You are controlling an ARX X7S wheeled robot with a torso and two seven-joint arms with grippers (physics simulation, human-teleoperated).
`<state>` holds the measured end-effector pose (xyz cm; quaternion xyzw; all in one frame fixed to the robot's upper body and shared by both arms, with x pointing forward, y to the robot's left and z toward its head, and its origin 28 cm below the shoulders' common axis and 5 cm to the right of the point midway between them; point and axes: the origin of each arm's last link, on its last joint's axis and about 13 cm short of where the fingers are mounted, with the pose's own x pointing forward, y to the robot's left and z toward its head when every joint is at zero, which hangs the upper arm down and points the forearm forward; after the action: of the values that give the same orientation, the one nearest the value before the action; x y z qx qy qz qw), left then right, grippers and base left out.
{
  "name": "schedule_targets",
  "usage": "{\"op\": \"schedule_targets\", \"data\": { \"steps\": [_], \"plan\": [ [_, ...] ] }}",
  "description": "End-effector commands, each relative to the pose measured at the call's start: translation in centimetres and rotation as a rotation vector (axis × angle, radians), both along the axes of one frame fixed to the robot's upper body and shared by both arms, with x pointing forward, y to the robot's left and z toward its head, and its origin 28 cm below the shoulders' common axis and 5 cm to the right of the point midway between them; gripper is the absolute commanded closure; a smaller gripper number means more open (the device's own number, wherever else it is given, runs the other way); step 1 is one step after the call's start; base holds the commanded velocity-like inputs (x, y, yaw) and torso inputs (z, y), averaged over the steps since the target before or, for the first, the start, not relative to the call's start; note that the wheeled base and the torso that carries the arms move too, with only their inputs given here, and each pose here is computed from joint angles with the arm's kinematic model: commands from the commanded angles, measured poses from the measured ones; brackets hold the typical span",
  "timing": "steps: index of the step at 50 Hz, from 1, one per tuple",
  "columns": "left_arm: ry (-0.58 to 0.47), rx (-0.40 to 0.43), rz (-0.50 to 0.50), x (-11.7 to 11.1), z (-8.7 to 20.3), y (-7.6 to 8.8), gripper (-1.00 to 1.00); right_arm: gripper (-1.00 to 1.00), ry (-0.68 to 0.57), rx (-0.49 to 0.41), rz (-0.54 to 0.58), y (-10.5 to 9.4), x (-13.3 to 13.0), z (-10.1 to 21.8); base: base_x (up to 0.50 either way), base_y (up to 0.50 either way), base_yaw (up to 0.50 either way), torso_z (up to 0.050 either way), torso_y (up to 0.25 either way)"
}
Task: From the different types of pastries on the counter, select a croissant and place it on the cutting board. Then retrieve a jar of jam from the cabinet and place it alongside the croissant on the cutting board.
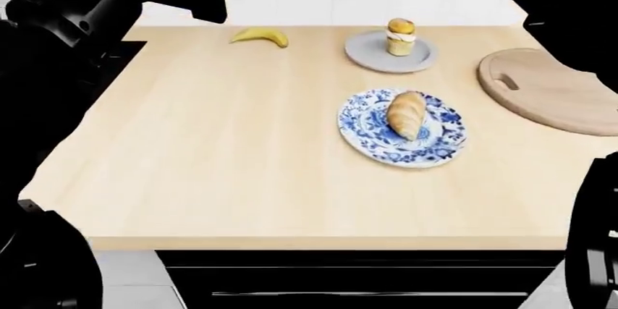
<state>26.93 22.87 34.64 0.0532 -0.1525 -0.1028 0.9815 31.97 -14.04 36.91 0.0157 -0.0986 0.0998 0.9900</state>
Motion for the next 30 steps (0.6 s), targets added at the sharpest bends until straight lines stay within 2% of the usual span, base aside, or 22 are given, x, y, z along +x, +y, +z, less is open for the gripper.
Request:
{"op": "schedule_targets", "data": {
  "steps": [1,9,14,17,19,23,30],
  "plan": [
    [-0.009,0.005,0.004,0.0,0.2,0.2,-1.00,-1.00,0.003,-0.002,0.002,-0.1,0.2,0.3,0.46,-0.05,0.00,0.000,0.000],
    [-0.019,0.009,0.006,-0.2,0.5,0.2,-1.00,-1.00,0.037,-0.010,-0.013,-0.2,-0.1,0.5,0.44,-0.05,0.00,0.000,0.002],
    [-0.022,0.022,0.003,-0.4,0.8,0.0,-1.00,-1.00,0.191,-0.077,-0.065,0.2,-0.1,0.9,0.00,0.00,0.00,0.000,0.000],
    [-0.029,0.027,0.004,-0.7,1.0,-0.1,-1.00,-1.00,0.310,-0.086,-0.086,0.4,0.1,1.1,0.00,0.00,0.00,0.000,0.000],
    [-0.033,0.030,0.006,-0.8,1.1,0.0,-1.00,-1.00,0.419,-0.079,-0.100,0.5,0.3,1.2,0.00,0.00,0.00,0.000,0.000],
    [-0.035,0.035,0.017,-0.6,0.9,0.2,-1.00,-1.00,0.608,-0.007,-0.161,1.2,1.1,0.5,0.00,0.00,0.00,0.000,0.000],
    [-0.038,0.025,0.020,0.1,0.4,0.5,-1.00,-1.00,0.730,0.024,-0.167,2.1,0.8,-1.7,0.00,0.00,0.00,0.000,0.000]
  ]
}}
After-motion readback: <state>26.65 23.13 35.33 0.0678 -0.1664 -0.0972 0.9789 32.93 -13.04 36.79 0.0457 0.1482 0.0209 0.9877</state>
